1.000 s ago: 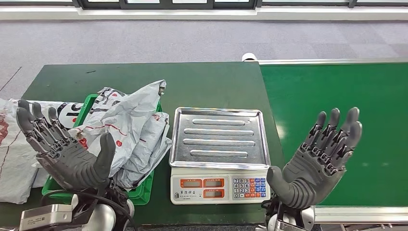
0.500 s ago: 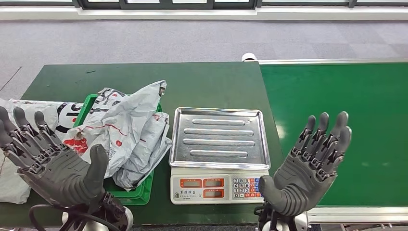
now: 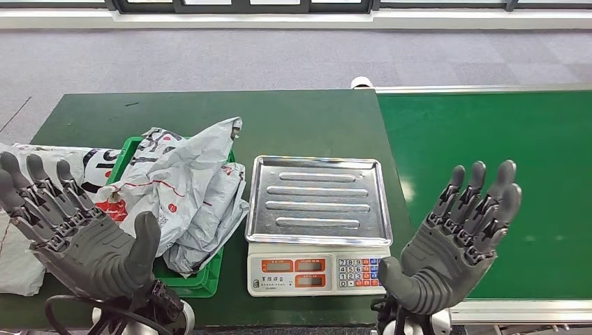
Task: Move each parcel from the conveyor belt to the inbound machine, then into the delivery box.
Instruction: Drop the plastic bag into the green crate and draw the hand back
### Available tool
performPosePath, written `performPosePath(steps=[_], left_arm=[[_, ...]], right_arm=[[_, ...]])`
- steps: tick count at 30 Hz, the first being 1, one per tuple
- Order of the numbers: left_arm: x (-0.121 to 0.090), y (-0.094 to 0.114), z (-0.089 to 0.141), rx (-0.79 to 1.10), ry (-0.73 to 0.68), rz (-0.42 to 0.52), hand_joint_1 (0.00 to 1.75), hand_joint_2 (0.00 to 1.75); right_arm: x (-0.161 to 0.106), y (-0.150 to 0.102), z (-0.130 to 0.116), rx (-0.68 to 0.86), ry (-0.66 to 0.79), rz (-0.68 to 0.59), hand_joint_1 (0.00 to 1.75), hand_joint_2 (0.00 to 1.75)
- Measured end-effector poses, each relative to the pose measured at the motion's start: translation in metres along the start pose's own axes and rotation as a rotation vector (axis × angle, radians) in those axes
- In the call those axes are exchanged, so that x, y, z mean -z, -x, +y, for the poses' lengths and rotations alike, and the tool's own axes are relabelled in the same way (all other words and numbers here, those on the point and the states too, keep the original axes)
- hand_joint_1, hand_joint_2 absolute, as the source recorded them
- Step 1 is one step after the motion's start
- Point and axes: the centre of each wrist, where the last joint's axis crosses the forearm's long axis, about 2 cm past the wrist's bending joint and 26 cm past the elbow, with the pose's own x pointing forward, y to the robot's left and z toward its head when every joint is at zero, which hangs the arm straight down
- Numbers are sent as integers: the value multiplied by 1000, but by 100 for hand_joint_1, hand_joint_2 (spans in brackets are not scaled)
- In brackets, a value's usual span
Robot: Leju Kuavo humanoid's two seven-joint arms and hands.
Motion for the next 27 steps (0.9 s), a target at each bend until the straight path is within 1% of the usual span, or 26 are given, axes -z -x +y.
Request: performPosePath(steps=[4,9,17,27], left_arm=[[3,1,-3,-38,-15,17,0,175],[6,2,-10,-85,-15,25,0,175],[7,5,-13,-104,-5,30,0,175],[8,10,-15,-146,62,29,0,175]], right_arm=[[7,1,0,28,37,8,0,175],[13,2,2,21,40,-19,0,175],[17,4,3,12,41,-34,0,175],[17,10,2,-20,29,-35,0,175]])
